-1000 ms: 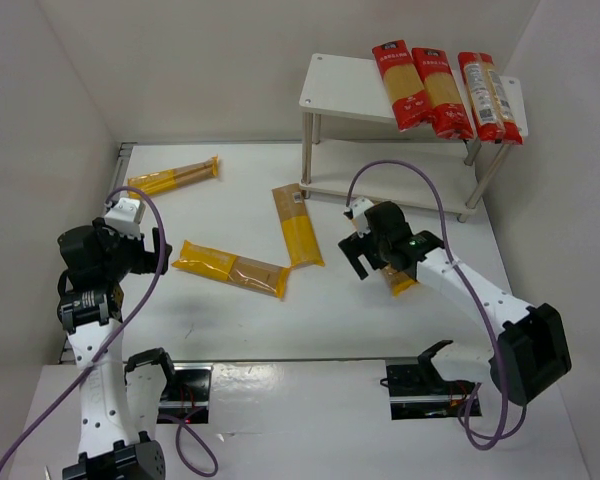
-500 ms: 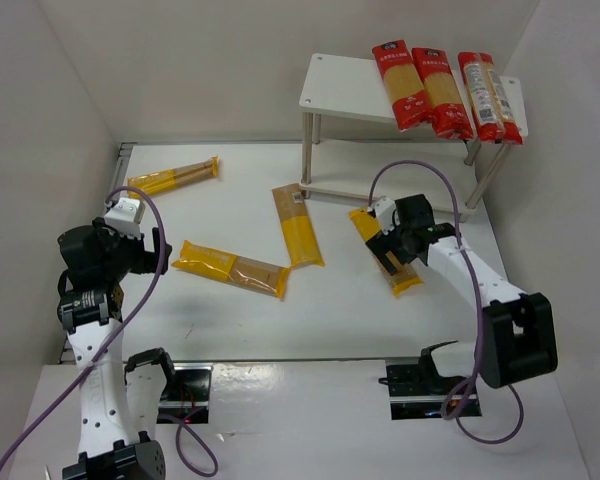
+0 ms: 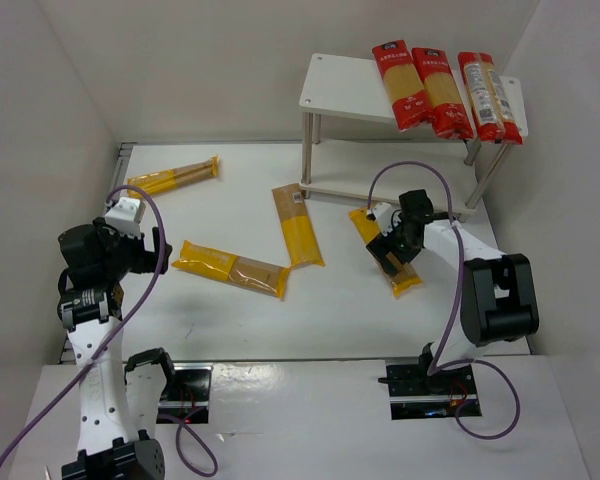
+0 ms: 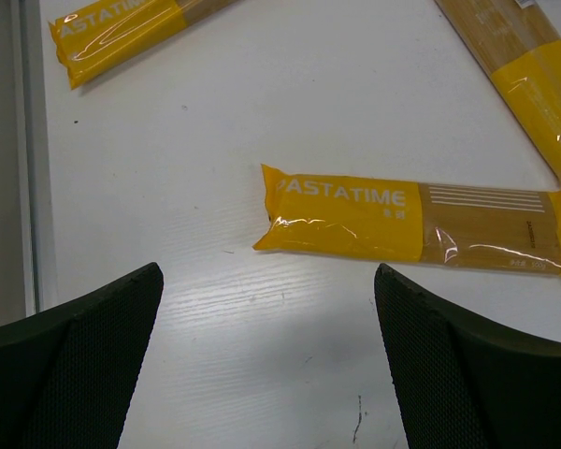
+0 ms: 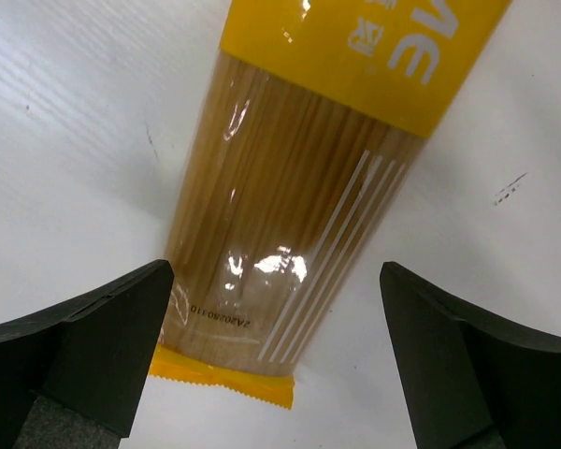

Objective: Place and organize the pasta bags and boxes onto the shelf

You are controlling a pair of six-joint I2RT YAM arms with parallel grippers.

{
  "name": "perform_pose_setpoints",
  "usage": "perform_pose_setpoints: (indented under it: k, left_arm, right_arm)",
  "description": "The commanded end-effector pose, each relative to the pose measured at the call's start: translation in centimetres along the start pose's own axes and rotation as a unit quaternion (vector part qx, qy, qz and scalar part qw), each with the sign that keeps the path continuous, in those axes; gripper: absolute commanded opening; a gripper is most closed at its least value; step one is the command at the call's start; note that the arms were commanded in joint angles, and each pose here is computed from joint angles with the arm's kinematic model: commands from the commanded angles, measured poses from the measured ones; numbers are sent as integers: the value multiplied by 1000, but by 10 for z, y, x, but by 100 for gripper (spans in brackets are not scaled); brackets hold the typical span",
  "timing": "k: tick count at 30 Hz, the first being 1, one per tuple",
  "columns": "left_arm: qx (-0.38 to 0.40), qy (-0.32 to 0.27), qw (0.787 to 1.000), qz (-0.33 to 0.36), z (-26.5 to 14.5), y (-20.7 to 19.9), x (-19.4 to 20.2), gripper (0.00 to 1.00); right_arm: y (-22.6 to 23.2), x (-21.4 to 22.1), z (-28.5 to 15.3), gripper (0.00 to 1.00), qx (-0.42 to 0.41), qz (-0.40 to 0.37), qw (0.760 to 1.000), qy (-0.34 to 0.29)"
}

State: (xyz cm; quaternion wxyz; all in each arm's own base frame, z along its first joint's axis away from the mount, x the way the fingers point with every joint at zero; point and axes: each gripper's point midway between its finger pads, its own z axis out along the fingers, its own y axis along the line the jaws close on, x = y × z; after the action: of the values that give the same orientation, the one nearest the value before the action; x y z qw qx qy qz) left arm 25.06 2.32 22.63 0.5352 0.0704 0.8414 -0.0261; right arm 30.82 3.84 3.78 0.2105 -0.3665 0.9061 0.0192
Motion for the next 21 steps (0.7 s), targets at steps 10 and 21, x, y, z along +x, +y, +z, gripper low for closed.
perform_pose_setpoints:
  k: [10,21]
  left_arm:
    - [-6,-21,1000,5,1,5,-15,99]
    - [-10,-20,1000,5,1,6,-15,99]
  right_arm:
    - [-24,-34,11,100,42,94,994,-42]
    - [-19,-50,28,100,17,93,995,-43]
